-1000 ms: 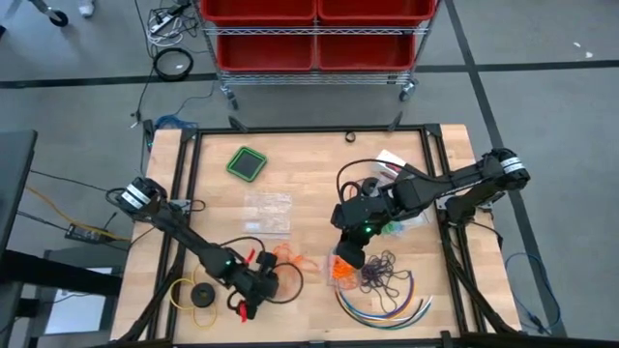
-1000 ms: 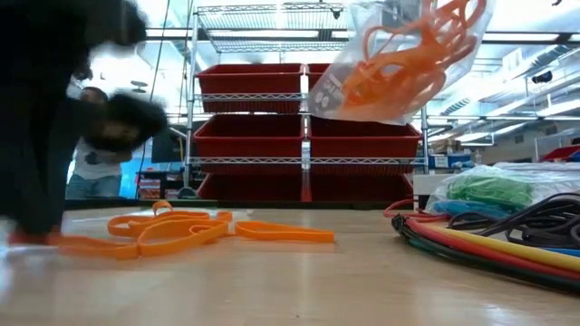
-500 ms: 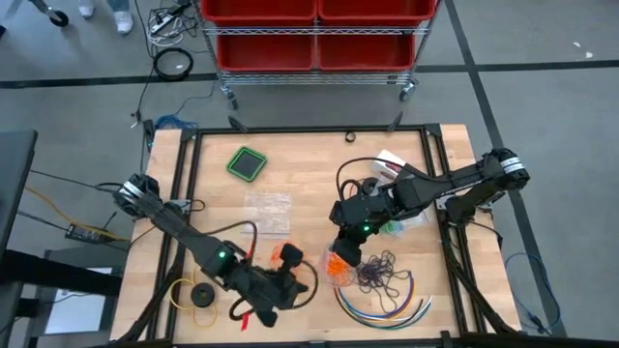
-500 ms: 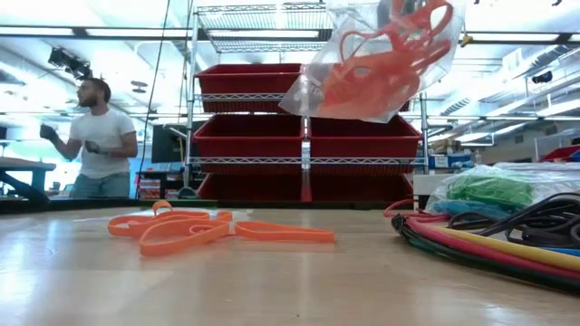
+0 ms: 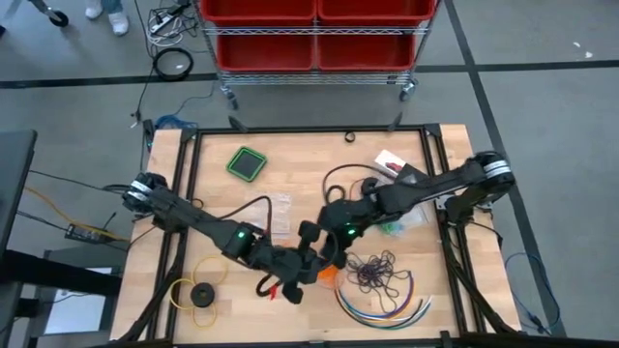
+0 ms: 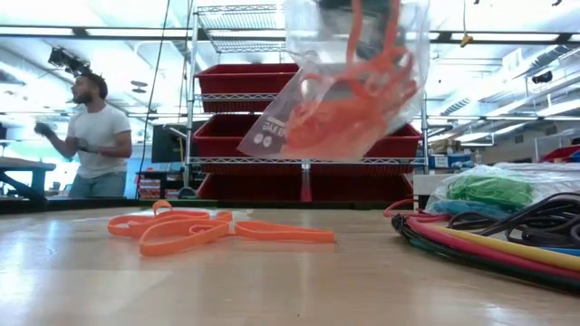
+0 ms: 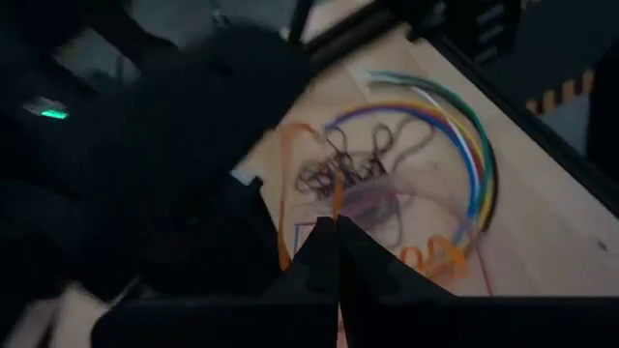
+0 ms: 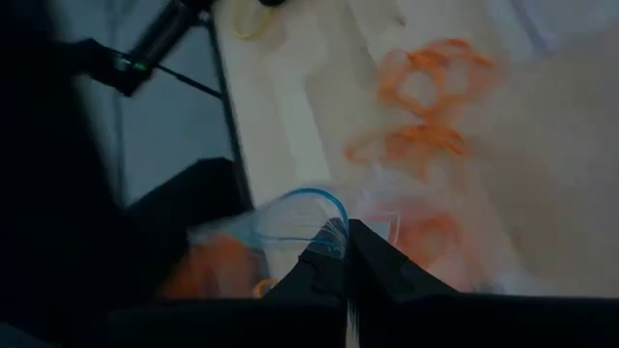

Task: Sort rubber bands
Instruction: Put the orange rubber band into the transparent zip bag

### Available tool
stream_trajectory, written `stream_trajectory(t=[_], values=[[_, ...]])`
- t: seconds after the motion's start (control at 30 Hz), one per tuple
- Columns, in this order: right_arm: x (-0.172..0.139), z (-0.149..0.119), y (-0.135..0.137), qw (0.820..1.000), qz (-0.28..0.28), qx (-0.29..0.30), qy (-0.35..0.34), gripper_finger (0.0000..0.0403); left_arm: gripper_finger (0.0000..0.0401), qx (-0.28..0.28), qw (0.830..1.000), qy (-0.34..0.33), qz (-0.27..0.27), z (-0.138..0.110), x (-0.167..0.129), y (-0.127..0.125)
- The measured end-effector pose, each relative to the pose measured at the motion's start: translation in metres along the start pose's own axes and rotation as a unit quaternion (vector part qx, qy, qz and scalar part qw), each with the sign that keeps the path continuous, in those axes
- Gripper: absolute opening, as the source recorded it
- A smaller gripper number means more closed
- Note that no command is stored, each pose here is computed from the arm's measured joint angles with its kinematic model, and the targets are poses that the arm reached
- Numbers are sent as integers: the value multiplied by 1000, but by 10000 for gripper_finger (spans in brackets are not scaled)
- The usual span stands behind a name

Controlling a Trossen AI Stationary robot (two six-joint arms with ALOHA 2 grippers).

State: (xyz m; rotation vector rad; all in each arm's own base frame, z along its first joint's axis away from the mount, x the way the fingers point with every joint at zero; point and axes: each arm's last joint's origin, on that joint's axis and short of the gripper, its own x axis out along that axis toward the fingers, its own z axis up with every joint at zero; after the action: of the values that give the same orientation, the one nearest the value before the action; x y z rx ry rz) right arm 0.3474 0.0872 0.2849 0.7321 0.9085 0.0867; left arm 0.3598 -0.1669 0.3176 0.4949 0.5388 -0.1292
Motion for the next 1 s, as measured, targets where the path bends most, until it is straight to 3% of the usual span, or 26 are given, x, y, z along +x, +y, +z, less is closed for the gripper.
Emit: stream_trajectory(t=[0.23, 0.57, 1.0], values=[[8, 2, -5, 1000, 3, 2, 12, 1, 1, -12, 998, 64, -3, -17, 20, -8], [5, 3, -2, 1000, 18, -3, 9, 1, 9, -47, 989, 139, -12, -33, 20, -12], [5, 3, 0, 1000, 21, -9, 7, 0, 201, -71, 995, 73, -8, -18, 20, -15]])
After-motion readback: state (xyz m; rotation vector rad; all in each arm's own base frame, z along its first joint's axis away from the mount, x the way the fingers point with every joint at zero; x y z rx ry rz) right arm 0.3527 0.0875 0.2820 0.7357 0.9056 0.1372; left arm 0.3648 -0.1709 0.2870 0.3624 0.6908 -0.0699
